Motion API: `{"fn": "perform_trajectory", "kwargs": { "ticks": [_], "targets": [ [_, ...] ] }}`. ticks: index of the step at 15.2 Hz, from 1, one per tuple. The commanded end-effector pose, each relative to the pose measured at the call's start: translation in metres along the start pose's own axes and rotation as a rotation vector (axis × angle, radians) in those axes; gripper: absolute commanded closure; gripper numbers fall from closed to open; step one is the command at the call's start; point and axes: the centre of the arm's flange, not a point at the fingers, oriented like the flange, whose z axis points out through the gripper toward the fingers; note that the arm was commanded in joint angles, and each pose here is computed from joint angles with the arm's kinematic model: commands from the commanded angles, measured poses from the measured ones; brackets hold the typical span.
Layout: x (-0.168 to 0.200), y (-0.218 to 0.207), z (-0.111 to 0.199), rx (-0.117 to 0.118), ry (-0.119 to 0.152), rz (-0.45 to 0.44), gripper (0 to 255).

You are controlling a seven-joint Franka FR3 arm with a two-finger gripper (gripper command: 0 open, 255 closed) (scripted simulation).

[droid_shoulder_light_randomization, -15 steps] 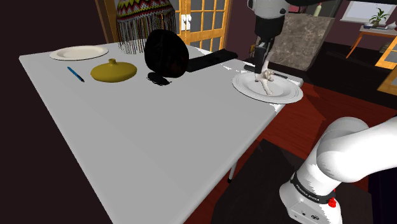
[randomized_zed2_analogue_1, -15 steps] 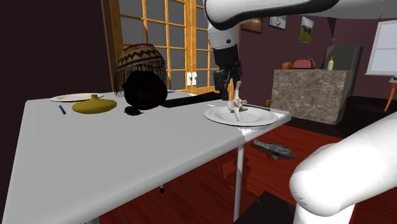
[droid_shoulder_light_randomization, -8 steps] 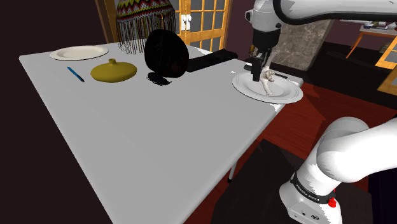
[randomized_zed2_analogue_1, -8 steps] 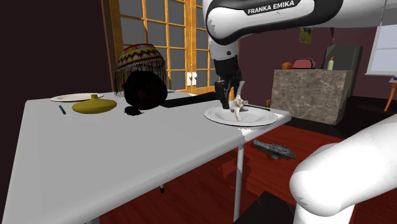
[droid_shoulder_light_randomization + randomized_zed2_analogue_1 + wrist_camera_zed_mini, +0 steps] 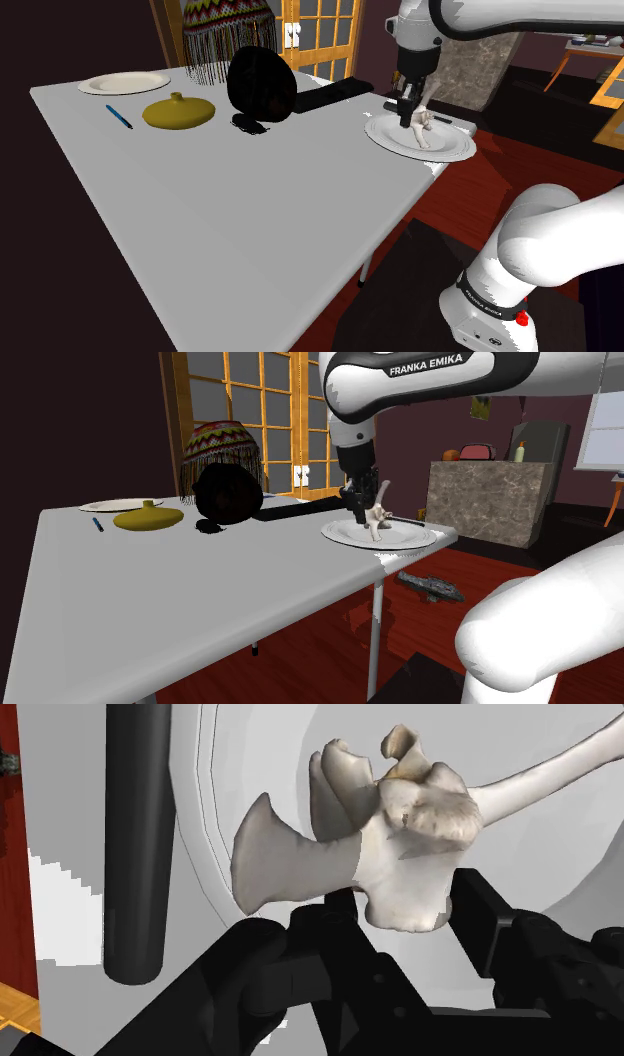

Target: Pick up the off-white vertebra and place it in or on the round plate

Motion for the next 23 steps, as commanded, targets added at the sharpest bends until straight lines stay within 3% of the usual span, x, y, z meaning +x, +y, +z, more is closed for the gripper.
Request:
{"fn": "perform_trajectory", "kwargs": {
  "ticks": [1,8,23],
  "targets": [
    [0.000,0.000,0.001,0.001,-0.002,0.000,255],
    [0.000,0.000,0.001,0.001,-0.002,0.000,255],
    [-0.005,0.023,-0.075,0.001,-0.002,0.000,255]
  ]
}}
